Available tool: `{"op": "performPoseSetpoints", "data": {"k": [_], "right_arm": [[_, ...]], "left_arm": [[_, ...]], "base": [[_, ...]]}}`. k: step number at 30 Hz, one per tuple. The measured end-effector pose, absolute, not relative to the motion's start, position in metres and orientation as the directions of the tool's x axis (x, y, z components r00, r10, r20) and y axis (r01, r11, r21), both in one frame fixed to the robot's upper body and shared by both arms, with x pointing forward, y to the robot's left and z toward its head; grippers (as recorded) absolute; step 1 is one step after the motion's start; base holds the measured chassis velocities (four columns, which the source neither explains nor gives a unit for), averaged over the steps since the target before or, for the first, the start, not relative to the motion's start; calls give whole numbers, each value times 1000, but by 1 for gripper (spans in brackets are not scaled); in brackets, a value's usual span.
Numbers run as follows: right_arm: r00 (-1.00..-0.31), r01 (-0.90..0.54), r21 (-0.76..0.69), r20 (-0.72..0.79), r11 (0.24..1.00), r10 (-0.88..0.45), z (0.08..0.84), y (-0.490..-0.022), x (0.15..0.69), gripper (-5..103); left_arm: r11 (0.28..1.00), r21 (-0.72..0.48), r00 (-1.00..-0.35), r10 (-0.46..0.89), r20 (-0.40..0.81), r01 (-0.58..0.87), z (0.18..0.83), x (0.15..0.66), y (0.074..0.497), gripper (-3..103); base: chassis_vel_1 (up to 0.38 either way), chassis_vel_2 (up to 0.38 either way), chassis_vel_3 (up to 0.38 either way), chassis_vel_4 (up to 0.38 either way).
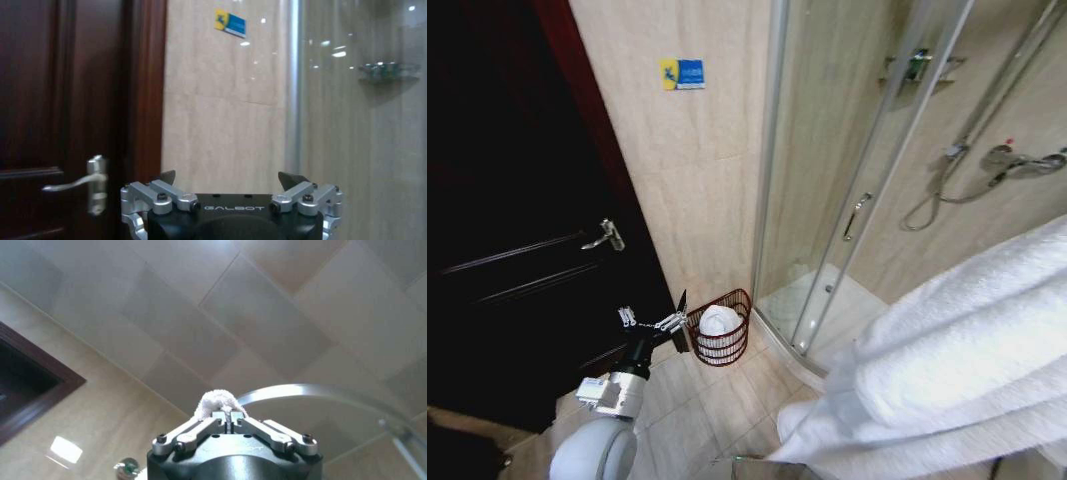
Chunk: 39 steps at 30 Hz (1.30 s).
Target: Discard the used towel into the hamper.
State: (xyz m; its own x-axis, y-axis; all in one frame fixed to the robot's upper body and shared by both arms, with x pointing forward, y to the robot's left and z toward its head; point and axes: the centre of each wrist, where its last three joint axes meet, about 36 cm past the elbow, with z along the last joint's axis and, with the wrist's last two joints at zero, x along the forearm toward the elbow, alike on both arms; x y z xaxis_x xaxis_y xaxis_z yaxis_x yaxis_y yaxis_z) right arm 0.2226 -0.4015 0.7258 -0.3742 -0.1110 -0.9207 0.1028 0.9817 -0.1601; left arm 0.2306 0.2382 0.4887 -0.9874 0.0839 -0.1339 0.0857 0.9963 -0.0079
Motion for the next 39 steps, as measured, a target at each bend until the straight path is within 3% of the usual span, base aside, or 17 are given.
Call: {"op": "performPoseSetpoints", "data": {"k": [26,39], "right_arm": [[-369,111,-155,-924,982,-105,728,-409,227,2],[-379,62,-160,-917,985,-125,716,-393,257,2]], "left_arm": [[996,-8,-987,84,-134,86,489,231,238,100],[996,-8,-987,84,-134,85,489,231,238,100]], "base": [[113,115,115,116],[70,62,67,74]]}}
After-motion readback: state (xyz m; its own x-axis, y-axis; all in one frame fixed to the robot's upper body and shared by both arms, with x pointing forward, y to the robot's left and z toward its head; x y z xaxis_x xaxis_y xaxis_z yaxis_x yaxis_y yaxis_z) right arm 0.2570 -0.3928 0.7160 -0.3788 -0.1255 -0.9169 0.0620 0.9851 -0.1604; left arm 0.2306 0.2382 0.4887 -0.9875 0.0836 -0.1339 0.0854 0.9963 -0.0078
